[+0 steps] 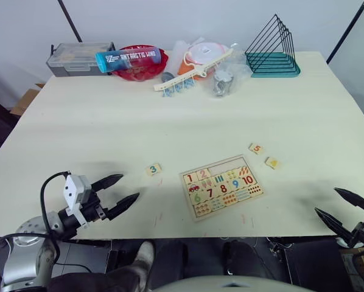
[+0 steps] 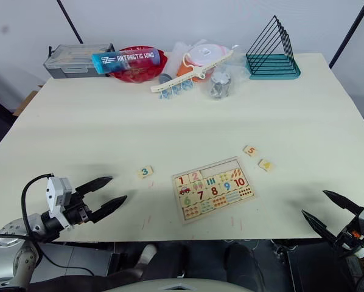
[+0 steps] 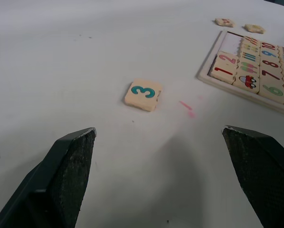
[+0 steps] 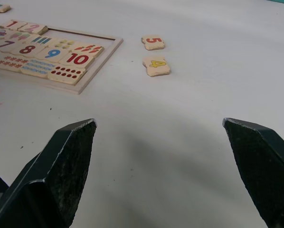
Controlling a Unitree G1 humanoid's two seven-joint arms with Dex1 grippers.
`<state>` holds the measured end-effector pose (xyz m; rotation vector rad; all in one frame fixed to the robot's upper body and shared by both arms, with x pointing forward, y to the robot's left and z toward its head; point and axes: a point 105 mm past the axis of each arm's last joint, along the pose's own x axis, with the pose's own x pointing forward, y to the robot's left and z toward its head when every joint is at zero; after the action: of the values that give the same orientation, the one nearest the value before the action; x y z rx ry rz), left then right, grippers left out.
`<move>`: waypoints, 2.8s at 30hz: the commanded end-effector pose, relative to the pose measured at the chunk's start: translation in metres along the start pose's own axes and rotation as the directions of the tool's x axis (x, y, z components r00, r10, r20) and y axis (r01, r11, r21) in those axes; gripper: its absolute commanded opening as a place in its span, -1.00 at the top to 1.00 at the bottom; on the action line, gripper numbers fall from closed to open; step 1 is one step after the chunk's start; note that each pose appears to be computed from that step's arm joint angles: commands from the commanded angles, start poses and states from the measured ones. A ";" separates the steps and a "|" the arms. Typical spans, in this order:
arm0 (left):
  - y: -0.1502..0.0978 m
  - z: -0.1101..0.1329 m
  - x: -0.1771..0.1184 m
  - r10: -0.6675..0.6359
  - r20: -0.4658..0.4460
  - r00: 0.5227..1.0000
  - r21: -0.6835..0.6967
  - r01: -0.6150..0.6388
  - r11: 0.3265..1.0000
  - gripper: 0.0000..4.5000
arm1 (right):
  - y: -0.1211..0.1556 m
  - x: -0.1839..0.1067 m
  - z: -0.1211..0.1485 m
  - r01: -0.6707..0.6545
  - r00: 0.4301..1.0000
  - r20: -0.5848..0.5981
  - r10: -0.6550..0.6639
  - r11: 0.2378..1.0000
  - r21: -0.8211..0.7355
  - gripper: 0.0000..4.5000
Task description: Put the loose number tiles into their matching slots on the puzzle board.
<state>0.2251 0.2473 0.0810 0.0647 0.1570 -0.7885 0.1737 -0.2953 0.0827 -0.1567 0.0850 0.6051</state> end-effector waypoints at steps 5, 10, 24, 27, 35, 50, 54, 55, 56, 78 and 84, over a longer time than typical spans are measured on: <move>0.005 0.007 0.002 -0.021 0.012 1.000 0.035 0.021 0.999 -1.00 | 0.009 -0.001 0.009 -0.001 1.000 0.017 0.001 1.000 -0.026 -1.00; 0.003 0.008 0.001 -0.041 0.006 0.999 0.038 0.040 0.998 -1.00 | 0.012 -0.003 0.009 -0.003 1.000 0.011 0.004 1.000 -0.020 -1.00; 0.003 0.008 -0.002 -0.036 -0.006 0.999 0.047 0.036 0.998 -1.00 | 0.014 -0.001 0.006 -0.006 1.000 0.014 0.006 1.000 -0.011 -1.00; 0.003 0.008 -0.001 -0.037 0.001 0.999 0.059 0.037 0.998 -1.00 | 0.013 0.000 0.007 -0.005 1.000 0.016 0.005 1.000 -0.014 -1.00; 0.002 0.009 0.003 -0.049 0.007 0.999 0.072 0.048 0.996 -1.00 | 0.010 0.002 0.007 -0.005 1.000 0.016 0.005 1.000 -0.023 -1.00; 0.002 0.012 0.004 -0.063 0.004 0.998 0.092 0.062 0.994 -1.00 | 0.009 0.011 0.010 -0.024 0.999 0.028 0.025 0.999 -0.047 -1.00; 0.004 0.017 0.006 -0.098 -0.009 0.995 0.116 0.099 0.988 -1.00 | 0.012 0.014 0.020 -0.059 0.997 0.043 0.062 0.995 -0.076 -1.00; 0.005 0.019 0.008 -0.108 -0.011 0.994 0.121 0.109 0.987 -1.00 | 0.014 0.014 0.023 -0.075 0.995 0.053 0.079 0.994 -0.079 -1.00; 0.006 0.020 0.011 -0.123 -0.016 0.992 0.129 0.124 0.984 -1.00 | 0.017 0.015 0.027 -0.102 0.992 0.065 0.107 0.992 -0.075 -1.00; 0.032 0.019 0.074 -0.278 -0.261 0.924 0.257 0.345 0.903 -1.00 | 0.033 0.027 0.060 -0.307 0.939 0.108 0.327 0.937 -0.167 -1.00; 0.034 0.019 0.071 -0.266 -0.344 0.901 0.251 0.361 0.898 -1.00 | 0.032 0.027 0.063 -0.319 0.934 0.105 0.341 0.930 -0.183 -1.00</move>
<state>0.3011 0.2167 0.0846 0.4403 0.3167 -1.1301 0.1806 -0.2448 0.1287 -0.2359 -0.0491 0.9418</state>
